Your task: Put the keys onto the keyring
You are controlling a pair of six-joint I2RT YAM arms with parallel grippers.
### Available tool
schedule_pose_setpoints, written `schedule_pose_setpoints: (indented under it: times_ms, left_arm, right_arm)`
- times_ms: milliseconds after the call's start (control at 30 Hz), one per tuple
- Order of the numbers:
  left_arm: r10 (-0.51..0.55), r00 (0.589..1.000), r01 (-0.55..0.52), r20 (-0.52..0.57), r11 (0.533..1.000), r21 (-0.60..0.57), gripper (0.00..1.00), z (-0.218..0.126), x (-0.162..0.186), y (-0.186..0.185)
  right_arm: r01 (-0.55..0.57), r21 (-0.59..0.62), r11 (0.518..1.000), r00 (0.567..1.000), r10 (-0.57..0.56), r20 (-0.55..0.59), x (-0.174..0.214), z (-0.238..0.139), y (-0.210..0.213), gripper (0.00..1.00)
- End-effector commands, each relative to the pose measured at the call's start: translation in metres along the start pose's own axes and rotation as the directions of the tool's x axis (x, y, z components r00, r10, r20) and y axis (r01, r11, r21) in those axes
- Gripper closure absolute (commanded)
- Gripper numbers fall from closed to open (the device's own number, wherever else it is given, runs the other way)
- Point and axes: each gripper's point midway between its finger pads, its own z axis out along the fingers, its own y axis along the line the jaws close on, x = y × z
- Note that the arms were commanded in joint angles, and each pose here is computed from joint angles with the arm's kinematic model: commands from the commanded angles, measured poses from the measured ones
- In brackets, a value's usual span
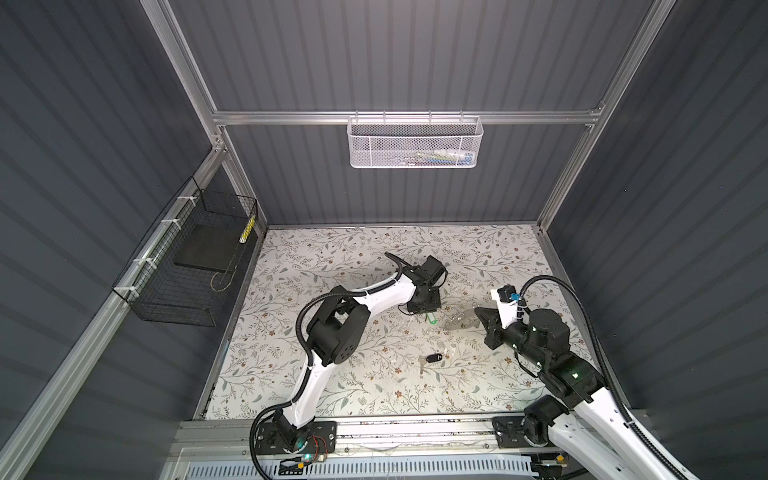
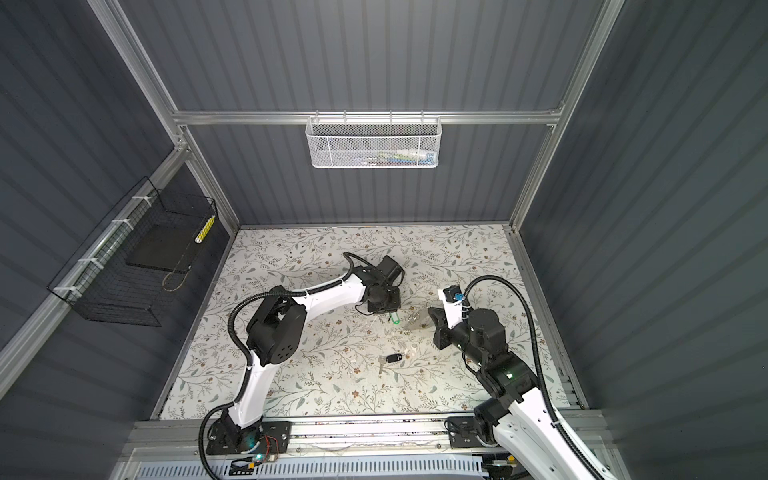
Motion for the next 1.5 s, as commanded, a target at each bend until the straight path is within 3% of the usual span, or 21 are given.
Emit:
schedule_pose_setpoints:
  times_ms: [0,500,667,833,1233,1333,1467]
  left_arm:
    - [-0.015,0.999,0.014,-0.045,1.0,-0.026,0.75,0.008,0.012,0.005]
    - [-0.006,1.0,0.006,-0.031,1.0,0.001,0.97,0.005,0.009,0.001]
    - [0.079,0.997,-0.079,0.003,0.996,0.042,1.0,-0.012,0.001,-0.012]
    - [0.23,0.973,-0.231,0.028,0.972,0.041,1.0,-0.035,-0.002,-0.015]
    - [0.491,0.871,-0.49,-0.008,0.871,0.032,1.0,-0.06,0.007,-0.012]
    - [0.573,0.816,-0.577,0.068,0.814,0.068,1.0,-0.079,0.001,-0.024]
    - [0.696,0.696,-0.718,0.177,0.685,0.129,1.0,-0.108,0.002,-0.044]
  right_arm:
    - [0.013,-0.01,1.0,1.0,-0.013,0.028,-0.005,0.0,0.001,1.0]
    - [0.015,-0.009,1.0,1.0,-0.014,0.027,-0.004,0.0,0.001,1.0]
    - [0.018,-0.011,1.0,1.0,-0.018,0.025,-0.004,0.0,0.001,1.0]
    - [0.023,-0.021,1.0,1.0,-0.023,0.013,-0.003,0.002,0.002,1.0]
    - [0.027,-0.042,0.999,0.999,-0.028,-0.022,0.002,0.007,0.005,1.0]
    - [0.046,-0.046,0.998,0.998,-0.048,-0.028,0.002,0.008,0.006,1.0]
    - [0.072,-0.081,0.994,0.996,-0.076,-0.048,0.0,0.011,0.011,1.0]
